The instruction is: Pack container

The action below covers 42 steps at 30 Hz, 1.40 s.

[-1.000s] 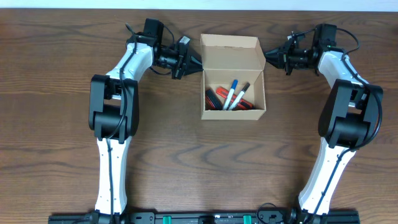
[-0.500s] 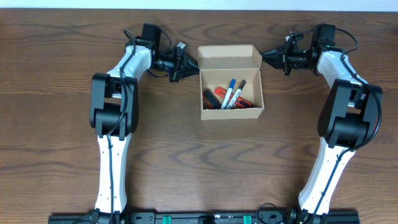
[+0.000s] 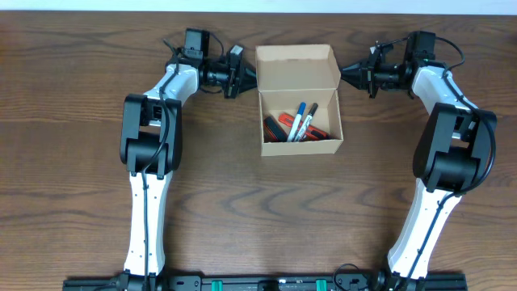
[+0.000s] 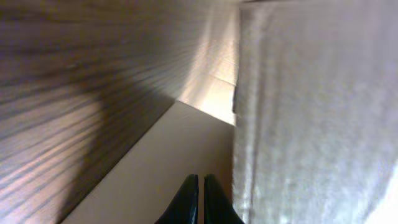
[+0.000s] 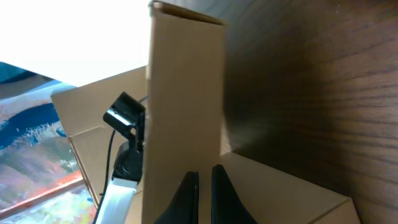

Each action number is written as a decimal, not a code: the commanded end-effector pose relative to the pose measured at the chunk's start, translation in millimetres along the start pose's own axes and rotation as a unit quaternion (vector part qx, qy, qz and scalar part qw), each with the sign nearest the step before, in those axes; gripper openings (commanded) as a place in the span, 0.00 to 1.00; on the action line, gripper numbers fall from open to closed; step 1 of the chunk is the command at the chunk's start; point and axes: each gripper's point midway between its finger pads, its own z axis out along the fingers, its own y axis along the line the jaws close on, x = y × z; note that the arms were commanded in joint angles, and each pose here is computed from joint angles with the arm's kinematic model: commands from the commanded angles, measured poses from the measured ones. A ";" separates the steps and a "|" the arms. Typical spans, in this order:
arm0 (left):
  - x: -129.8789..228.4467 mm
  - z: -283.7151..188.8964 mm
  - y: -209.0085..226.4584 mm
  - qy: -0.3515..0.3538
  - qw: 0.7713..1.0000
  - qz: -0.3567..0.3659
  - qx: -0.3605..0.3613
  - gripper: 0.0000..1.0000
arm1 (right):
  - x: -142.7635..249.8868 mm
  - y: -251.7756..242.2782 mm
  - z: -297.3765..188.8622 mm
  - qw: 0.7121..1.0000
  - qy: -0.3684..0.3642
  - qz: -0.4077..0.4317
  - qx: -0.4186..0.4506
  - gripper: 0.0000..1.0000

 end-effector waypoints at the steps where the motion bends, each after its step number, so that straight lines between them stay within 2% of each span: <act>1: 2.1 2.4 -2.0 0.019 0.999 -0.033 0.014 0.06 | 6.3 -4.3 7.9 1.000 0.020 0.003 -0.008 0.02; 4: 3.6 2.3 -3.6 0.024 0.999 -0.029 0.018 0.06 | 7.4 -4.5 7.8 1.000 0.022 0.002 -0.008 0.02; 13: 5.1 0.1 -31.4 0.050 0.996 0.050 0.053 0.06 | 11.7 -8.4 7.5 1.000 0.028 0.000 -0.003 0.01; 23: 10.6 -6.9 -78.0 0.060 0.989 0.114 0.073 0.06 | 5.2 -12.9 -4.6 1.000 0.016 0.012 -0.003 0.02; 30: 33.1 -15.7 -127.9 0.061 0.981 0.164 0.089 0.06 | 1.6 -18.7 -16.7 1.000 0.009 0.020 -0.003 0.02; 33: 50.5 -20.2 -142.9 0.060 0.971 0.211 0.097 0.06 | -0.1 -19.7 -20.4 1.000 0.006 0.023 -0.004 0.02; 36: 50.7 -17.2 -145.5 0.065 0.976 0.184 0.094 0.06 | 2.1 -17.5 -21.0 1.000 0.012 0.026 -0.012 0.02; 42: 62.7 2.5 -146.6 0.084 0.973 0.193 0.092 0.06 | 6.7 -13.5 -22.3 0.999 0.023 0.028 -0.025 0.01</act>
